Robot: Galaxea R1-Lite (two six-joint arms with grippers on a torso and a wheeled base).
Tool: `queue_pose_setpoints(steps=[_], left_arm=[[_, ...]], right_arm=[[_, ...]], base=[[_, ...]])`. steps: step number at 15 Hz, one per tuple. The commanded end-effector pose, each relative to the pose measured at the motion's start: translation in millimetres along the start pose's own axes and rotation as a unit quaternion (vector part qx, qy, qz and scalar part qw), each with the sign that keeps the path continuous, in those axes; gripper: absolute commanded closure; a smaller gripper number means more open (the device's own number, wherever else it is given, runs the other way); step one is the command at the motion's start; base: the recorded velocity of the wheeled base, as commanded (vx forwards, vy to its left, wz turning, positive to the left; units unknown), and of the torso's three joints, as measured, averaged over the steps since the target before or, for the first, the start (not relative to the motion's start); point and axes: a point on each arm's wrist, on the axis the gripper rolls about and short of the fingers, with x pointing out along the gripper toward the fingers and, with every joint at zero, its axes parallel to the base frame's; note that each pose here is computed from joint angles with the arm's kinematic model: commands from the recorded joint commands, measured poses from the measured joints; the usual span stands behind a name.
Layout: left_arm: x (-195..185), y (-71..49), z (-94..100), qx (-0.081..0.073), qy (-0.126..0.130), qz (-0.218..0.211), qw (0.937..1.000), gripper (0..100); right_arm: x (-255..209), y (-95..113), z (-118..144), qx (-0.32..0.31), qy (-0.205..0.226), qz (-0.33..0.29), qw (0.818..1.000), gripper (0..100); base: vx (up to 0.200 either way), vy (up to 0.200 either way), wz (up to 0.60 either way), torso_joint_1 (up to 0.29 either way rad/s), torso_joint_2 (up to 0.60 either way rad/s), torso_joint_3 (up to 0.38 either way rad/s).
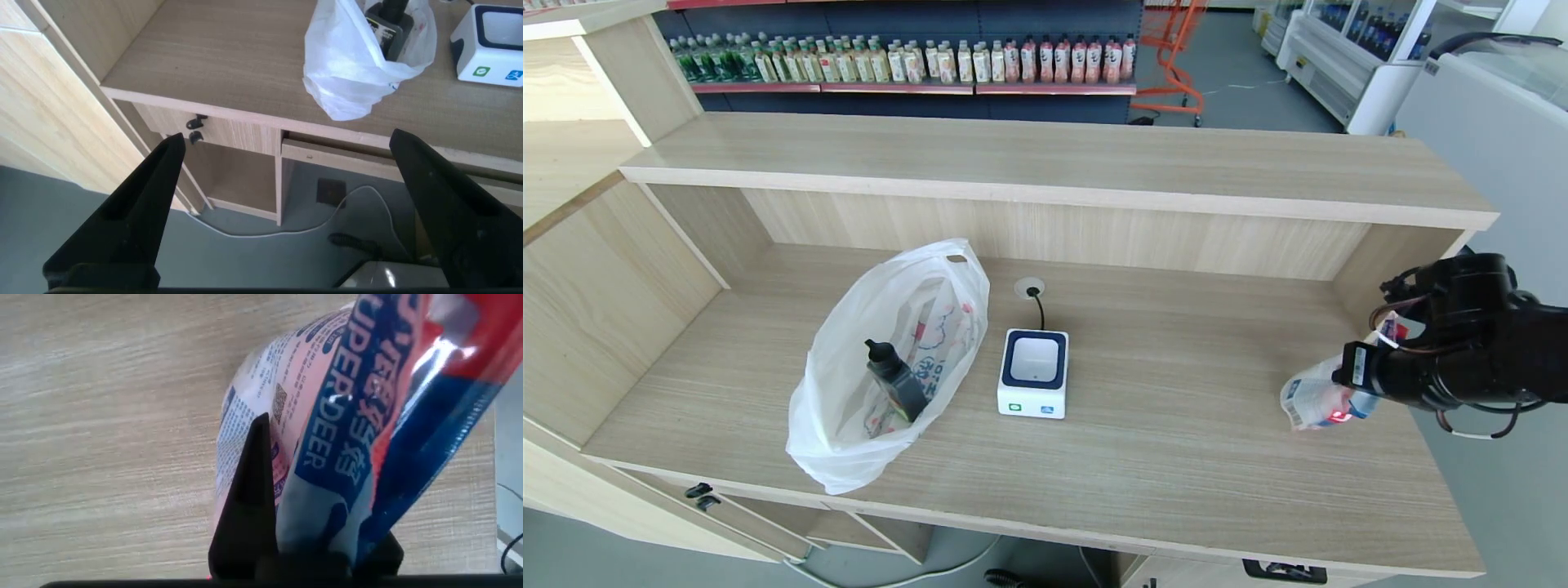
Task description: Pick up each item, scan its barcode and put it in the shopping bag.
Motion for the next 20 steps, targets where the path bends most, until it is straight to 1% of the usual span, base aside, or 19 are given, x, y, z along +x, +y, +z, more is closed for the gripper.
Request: queue_pose_setpoints(steps=[1, 2, 3, 4, 5, 6, 7, 8, 9, 10, 12, 13, 16, 20], left_arm=[[0, 0.0, 0.0, 0.000, 0.000, 0.000, 1.0000, 0], [0, 0.0, 0.0, 0.000, 0.000, 0.000, 1.0000, 0], [0, 0.0, 0.0, 0.000, 0.000, 0.000, 1.0000, 0], [0, 0.0, 0.0, 0.000, 0.000, 0.000, 1.0000, 0], [0, 0.0, 0.0, 0.000, 0.000, 0.000, 1.0000, 0], [0, 0.0, 0.0, 0.000, 0.000, 0.000, 1.0000, 0], [0, 0.0, 0.0, 0.000, 0.000, 0.000, 1.0000, 0], [0, 0.0, 0.0, 0.000, 0.000, 0.000, 1.0000, 0], [0, 0.0, 0.0, 0.000, 0.000, 0.000, 1.0000, 0], [0, 0.0, 0.0, 0.000, 0.000, 0.000, 1.0000, 0], [0, 0.0, 0.0, 0.000, 0.000, 0.000, 1.0000, 0], [0, 0.0, 0.0, 0.000, 0.000, 0.000, 1.0000, 0], [0, 0.0, 0.0, 0.000, 0.000, 0.000, 1.0000, 0], [0, 0.0, 0.0, 0.000, 0.000, 0.000, 1.0000, 0]], right_arm=[[-69, 14, 36, -0.026, -0.054, 0.148, 0.987, 100], [-81, 18, 39, -0.035, -0.052, 0.211, 0.975, 100], [-93, 23, 39, -0.047, -0.049, 0.279, 0.958, 100], [-106, 29, 39, -0.063, -0.042, 0.355, 0.932, 100], [-119, 36, 37, -0.078, -0.036, 0.415, 0.906, 100], [-128, 45, 32, -0.091, -0.026, 0.455, 0.885, 100], [-136, 55, 25, -0.101, -0.015, 0.483, 0.870, 100], [-142, 64, 20, -0.108, -0.006, 0.502, 0.858, 100], [-145, 71, 17, -0.113, 0.001, 0.514, 0.850, 100], [-152, 87, 10, -0.125, 0.019, 0.540, 0.832, 100], [-160, 104, -2, -0.148, 0.036, 0.569, 0.808, 100], [-161, 111, -5, -0.157, 0.039, 0.579, 0.799, 100], [-159, 114, -5, -0.159, 0.040, 0.583, 0.796, 100], [-164, 120, -21, -0.168, 0.060, 0.601, 0.779, 100]], base=[[0.000, 0.000, 0.00, 0.000, 0.00, 0.000], [0.000, 0.000, 0.00, 0.000, 0.00, 0.000], [0.000, 0.000, 0.00, 0.000, 0.00, 0.000], [0.000, 0.000, 0.00, 0.000, 0.00, 0.000], [0.000, 0.000, 0.00, 0.000, 0.00, 0.000], [0.000, 0.000, 0.00, 0.000, 0.00, 0.000], [0.000, 0.000, 0.00, 0.000, 0.00, 0.000], [0.000, 0.000, 0.00, 0.000, 0.00, 0.000], [0.000, 0.000, 0.00, 0.000, 0.00, 0.000], [0.000, 0.000, 0.00, 0.000, 0.00, 0.000], [0.000, 0.000, 0.00, 0.000, 0.00, 0.000], [0.000, 0.000, 0.00, 0.000, 0.00, 0.000], [0.000, 0.000, 0.00, 0.000, 0.00, 0.000], [0.000, 0.000, 0.00, 0.000, 0.00, 0.000]])
